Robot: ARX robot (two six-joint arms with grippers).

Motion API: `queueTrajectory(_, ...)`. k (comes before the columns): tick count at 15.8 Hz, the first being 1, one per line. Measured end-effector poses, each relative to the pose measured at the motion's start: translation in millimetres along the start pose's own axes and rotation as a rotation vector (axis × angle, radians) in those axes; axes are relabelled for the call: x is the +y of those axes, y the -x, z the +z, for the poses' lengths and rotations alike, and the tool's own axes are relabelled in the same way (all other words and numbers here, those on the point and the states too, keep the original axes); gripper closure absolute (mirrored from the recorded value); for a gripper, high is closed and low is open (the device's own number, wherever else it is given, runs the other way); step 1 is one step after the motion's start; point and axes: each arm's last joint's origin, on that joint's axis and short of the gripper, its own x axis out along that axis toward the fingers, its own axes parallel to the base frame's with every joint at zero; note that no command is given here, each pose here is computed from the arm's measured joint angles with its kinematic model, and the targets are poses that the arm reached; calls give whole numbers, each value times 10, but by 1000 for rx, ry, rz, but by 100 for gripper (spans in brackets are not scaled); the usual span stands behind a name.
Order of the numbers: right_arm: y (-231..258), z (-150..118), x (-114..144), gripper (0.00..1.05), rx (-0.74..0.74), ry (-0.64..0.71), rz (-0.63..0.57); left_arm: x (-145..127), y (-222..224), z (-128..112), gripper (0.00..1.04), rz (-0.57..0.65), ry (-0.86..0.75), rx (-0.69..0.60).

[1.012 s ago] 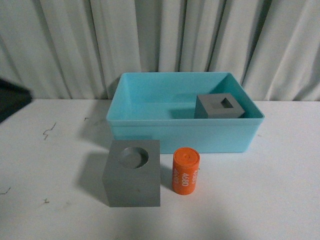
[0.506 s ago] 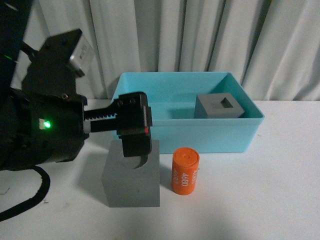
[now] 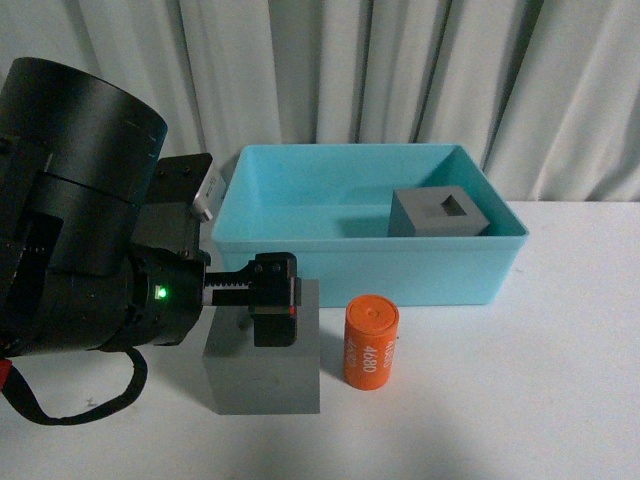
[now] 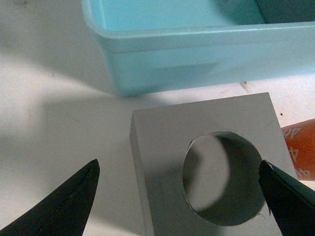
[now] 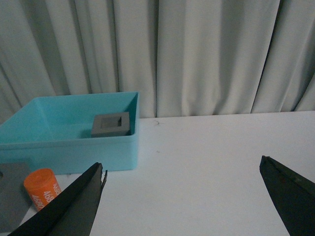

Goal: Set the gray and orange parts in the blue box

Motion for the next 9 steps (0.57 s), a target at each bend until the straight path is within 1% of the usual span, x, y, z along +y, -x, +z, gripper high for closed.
queueTrajectory(3, 0, 0, 0, 6, 0, 0, 0, 2, -91, -28, 7, 0, -14, 19)
queueTrajectory(9, 0, 0, 0, 6, 0, 0, 0, 9, -128, -59, 7, 2, -15, 33)
